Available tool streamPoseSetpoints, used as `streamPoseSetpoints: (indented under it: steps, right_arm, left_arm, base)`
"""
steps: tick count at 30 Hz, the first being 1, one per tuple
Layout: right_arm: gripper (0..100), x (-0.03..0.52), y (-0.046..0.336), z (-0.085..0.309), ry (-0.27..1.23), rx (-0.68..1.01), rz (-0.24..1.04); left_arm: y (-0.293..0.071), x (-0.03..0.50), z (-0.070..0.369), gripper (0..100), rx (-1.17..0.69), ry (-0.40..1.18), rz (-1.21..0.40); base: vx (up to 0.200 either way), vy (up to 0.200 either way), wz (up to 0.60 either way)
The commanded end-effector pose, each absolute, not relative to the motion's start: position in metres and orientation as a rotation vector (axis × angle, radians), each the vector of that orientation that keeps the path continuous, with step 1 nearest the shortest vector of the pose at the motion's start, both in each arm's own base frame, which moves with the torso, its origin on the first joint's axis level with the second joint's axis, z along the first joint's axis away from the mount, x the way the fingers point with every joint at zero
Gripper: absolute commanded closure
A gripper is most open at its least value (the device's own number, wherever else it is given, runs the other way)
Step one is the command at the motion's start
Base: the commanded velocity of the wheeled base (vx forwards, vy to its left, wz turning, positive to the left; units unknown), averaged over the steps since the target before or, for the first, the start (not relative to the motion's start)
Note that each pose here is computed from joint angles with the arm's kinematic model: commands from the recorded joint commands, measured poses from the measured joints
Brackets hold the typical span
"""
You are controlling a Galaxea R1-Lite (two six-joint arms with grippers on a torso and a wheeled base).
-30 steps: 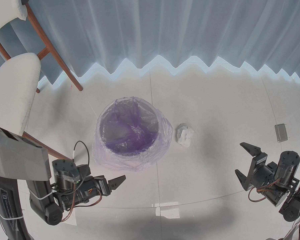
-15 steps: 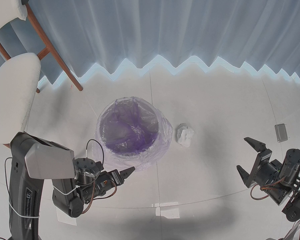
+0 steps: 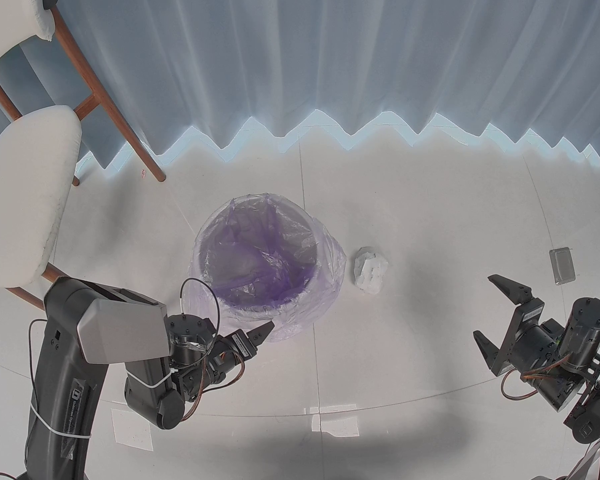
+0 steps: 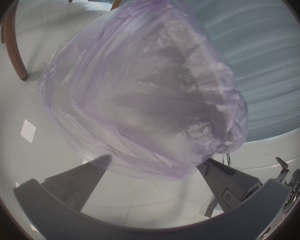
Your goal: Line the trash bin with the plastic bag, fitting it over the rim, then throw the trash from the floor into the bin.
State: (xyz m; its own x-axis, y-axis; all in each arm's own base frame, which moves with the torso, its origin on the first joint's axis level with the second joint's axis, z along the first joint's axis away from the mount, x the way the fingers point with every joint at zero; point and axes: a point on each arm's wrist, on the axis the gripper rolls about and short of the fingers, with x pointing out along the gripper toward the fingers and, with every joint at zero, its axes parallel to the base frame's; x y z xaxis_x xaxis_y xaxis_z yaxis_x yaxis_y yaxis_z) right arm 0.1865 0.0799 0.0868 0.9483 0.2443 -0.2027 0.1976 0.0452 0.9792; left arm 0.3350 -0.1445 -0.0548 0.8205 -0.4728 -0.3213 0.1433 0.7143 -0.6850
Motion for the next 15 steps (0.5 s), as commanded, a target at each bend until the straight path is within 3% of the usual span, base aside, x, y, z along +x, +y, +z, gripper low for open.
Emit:
streamPoseSetpoints:
  steps: [1, 7, 8, 15]
  right_arm:
    - [0, 0.1857, 0.0796, 0.0871, 0.351, 1.538, 0.043]
    - [0, 0.1857, 0.0799, 0.0868, 0.353, 1.535, 0.043]
    - [0, 0.1858, 0.0796, 0.0868, 0.351, 1.536, 0.042]
    - [0, 0.1874, 0.0803, 0.0836, 0.362, 1.53, 0.03]
  left_arm:
    - [-0.1526, 0.346, -0.0625, 0, -0.696, 0.466, -0.338]
    - [-0.1563, 0.3523, -0.0626, 0, -0.698, 0.438, -0.338]
    - [-0.1558, 0.3525, -0.0626, 100, -0.699, 0.439, -0.338]
    - [-0.1557, 0.3525, -0.0627, 100, -0.694, 0.439, -0.339]
  base:
    - [0.0, 0.0, 0.0]
    - [0.0, 0.0, 0.0]
    - [0.0, 0.0, 0.0]
    - [0.0, 0.0, 0.0]
